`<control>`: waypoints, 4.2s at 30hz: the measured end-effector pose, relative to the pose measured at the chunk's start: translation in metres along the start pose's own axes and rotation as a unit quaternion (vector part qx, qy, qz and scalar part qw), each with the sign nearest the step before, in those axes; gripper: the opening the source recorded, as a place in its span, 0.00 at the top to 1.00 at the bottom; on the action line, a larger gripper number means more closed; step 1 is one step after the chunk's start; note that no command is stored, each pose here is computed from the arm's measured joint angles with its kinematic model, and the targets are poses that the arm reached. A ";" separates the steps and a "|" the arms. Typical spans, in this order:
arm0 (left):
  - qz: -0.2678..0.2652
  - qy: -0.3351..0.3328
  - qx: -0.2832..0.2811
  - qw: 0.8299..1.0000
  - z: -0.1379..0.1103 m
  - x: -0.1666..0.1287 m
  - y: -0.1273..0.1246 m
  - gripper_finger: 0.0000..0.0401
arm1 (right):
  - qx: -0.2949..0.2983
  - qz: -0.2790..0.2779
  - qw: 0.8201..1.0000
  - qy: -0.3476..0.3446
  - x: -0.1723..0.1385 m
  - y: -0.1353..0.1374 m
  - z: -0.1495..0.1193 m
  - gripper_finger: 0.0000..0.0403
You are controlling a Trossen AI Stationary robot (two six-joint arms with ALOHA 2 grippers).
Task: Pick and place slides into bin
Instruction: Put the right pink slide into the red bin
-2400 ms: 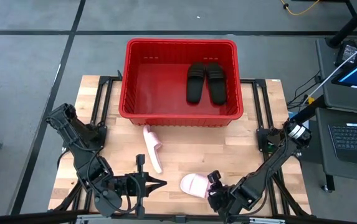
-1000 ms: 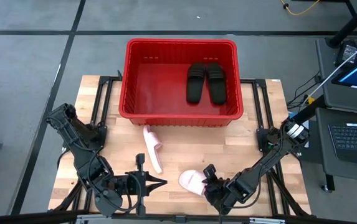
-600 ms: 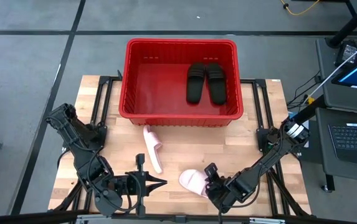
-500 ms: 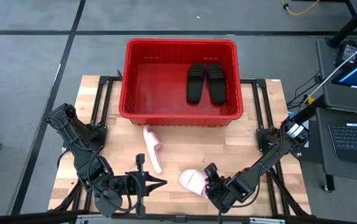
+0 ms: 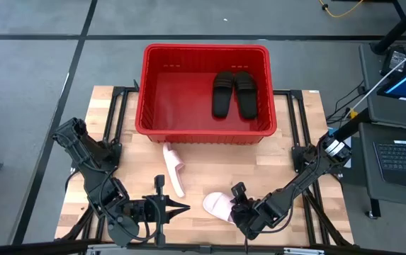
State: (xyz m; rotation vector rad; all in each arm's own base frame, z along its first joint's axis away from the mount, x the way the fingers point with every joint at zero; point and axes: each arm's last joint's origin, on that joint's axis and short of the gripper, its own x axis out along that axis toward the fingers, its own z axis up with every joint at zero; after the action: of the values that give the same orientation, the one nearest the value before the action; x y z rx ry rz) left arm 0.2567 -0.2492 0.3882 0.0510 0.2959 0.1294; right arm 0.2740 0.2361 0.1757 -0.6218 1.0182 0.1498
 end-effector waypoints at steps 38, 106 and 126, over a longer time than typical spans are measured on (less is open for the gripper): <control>-0.004 -0.006 -0.007 1.000 0.002 0.000 -0.001 0.99 | 0.056 0.042 0.997 -0.028 -0.032 -0.022 0.039 1.00; 0.221 -0.090 0.077 0.968 0.047 -0.008 0.041 0.91 | 0.219 -0.240 0.939 -0.118 -0.172 -0.227 0.089 1.00; 0.303 -0.063 0.101 0.946 0.055 0.023 0.077 0.67 | 0.204 -0.282 0.928 -0.133 -0.176 -0.245 0.092 1.00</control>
State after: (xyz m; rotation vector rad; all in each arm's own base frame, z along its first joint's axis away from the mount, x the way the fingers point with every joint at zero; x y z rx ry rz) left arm 0.2853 -0.1713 0.4394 0.3536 0.1570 0.7058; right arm 0.3468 0.1152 0.4579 -0.4718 0.5498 -0.4658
